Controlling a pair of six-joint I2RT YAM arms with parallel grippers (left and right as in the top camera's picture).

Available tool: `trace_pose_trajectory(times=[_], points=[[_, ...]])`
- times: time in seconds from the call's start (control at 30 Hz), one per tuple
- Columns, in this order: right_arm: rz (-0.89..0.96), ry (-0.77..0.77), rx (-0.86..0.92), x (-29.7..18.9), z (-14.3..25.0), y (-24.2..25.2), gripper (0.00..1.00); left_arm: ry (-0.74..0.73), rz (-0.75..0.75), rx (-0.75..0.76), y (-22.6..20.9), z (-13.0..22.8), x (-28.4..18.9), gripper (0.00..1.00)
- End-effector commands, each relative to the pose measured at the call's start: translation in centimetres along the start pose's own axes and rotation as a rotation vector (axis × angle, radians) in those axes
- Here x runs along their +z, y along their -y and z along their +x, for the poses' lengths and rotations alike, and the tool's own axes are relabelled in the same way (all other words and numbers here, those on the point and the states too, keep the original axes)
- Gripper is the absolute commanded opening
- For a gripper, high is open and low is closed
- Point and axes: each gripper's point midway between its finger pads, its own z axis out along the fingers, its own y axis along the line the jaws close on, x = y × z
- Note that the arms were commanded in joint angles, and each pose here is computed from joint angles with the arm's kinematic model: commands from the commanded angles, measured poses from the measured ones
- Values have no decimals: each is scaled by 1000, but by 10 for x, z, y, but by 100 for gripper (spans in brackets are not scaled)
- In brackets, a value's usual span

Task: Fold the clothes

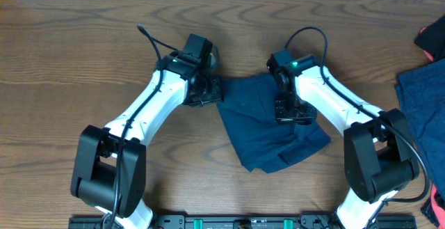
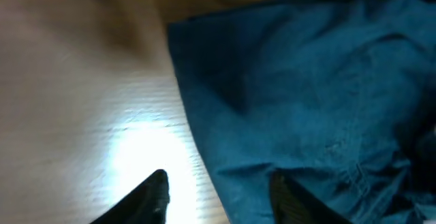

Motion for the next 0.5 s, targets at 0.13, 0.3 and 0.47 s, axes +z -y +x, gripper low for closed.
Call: trace_pose_trajectory(times=[0.13,0.3,0.47], points=[[-95,10,44,9,-12,6,1,-27,48,182,28,15,13,33],[-251,44,153,-8,-38,23,3,-17,61,256,40,17,15,23],[-362,95,189,-24,-53,53,8,-5,67,260,42,15,15,29]])
